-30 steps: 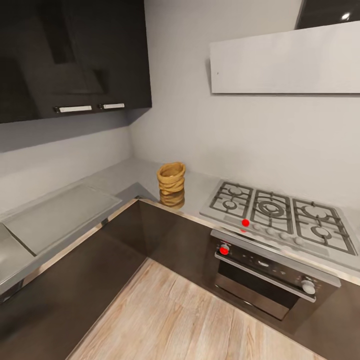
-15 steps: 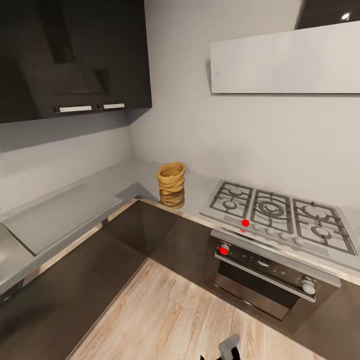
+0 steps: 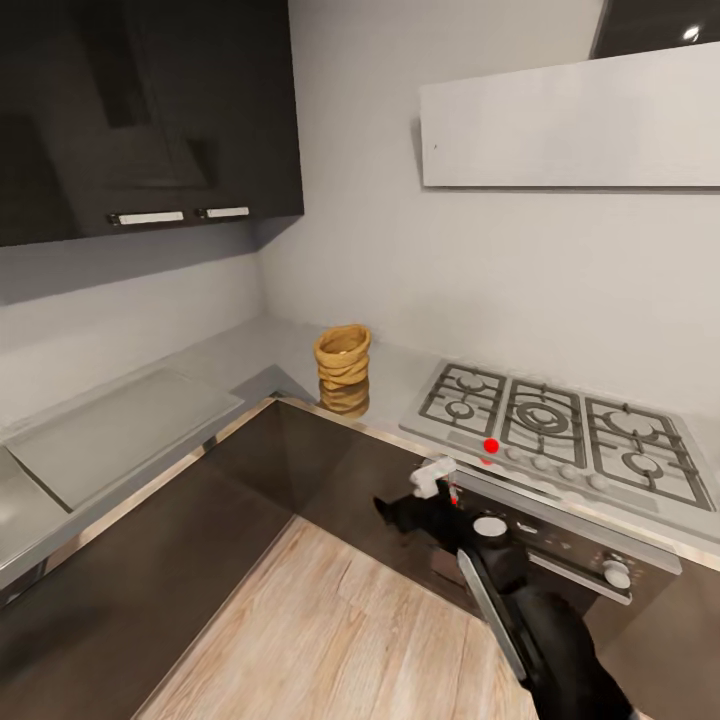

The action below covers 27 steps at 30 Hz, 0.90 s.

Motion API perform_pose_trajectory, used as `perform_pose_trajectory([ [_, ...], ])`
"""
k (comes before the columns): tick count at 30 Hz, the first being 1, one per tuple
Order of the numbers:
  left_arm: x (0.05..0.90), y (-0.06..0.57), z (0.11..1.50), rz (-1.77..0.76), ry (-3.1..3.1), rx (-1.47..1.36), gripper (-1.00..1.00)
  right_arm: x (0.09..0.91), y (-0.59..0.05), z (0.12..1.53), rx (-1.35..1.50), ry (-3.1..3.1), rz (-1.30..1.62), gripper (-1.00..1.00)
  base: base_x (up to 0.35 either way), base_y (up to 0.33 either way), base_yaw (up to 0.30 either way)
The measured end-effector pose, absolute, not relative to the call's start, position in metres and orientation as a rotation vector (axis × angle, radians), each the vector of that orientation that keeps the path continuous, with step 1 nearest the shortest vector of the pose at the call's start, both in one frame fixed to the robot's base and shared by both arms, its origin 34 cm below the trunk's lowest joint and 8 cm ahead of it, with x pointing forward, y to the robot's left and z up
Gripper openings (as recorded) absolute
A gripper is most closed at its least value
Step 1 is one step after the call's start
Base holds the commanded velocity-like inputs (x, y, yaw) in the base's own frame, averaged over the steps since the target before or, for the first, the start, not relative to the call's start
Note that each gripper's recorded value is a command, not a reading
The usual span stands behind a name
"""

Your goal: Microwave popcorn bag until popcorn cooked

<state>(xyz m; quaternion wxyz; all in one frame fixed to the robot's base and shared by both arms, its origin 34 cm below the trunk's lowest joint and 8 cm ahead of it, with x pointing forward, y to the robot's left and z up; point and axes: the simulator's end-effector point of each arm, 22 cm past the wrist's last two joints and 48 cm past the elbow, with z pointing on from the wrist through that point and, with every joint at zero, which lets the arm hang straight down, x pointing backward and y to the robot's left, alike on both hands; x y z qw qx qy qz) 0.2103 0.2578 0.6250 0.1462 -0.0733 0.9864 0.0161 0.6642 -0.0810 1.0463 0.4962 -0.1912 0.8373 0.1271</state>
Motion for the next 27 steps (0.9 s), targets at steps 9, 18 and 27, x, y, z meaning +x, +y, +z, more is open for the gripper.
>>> perform_pose_trajectory([
  [9,0.216,0.255,0.625,0.041,2.833,-0.209,1.00,0.730,-0.021,1.217,-0.469,1.912,0.319,1.00,0.000,0.000,0.000],
  [18,0.218,0.254,0.625,0.038,2.832,-0.198,1.00,0.820,-0.081,1.203,-0.240,2.174,0.284,1.00,0.000,0.000,0.000],
  [27,0.218,0.253,0.625,0.035,2.831,-0.194,1.00,0.858,-0.133,1.196,0.076,2.499,0.290,1.00,0.000,0.000,0.000],
])
